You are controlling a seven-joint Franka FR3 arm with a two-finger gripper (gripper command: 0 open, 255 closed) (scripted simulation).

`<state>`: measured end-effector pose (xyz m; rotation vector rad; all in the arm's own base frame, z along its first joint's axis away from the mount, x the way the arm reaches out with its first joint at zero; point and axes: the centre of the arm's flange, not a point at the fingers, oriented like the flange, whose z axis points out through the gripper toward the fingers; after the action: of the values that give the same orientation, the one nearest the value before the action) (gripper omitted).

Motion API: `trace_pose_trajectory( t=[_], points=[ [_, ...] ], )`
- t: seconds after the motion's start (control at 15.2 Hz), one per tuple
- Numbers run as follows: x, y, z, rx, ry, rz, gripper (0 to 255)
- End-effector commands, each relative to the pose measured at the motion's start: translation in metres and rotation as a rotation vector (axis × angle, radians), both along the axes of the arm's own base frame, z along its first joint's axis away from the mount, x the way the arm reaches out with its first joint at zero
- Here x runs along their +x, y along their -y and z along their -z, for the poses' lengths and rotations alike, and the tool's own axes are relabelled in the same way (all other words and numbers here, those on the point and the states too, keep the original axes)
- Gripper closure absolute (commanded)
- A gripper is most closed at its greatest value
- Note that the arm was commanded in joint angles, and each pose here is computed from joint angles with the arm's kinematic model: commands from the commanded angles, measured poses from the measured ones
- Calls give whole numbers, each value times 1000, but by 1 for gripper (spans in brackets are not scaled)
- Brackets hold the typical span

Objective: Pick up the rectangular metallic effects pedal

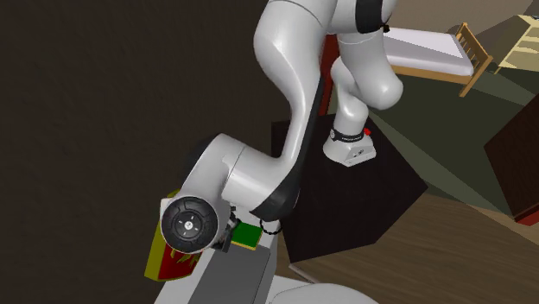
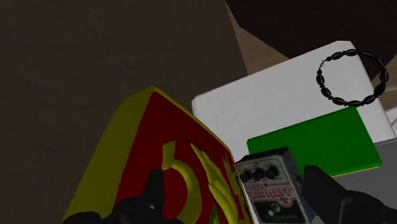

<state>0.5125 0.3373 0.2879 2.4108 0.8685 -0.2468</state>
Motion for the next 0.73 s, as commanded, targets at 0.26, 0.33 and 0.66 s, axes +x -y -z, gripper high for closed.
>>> trace_pose_trajectory(
  t=[0.26,0.33,0.66],
  points=[
    [4,-46,91,-137,-54,-131,0],
    [3,-52,106,-160,-62,-152,0],
    [2,-65,153,-215,-82,-204,0]
  ],
)
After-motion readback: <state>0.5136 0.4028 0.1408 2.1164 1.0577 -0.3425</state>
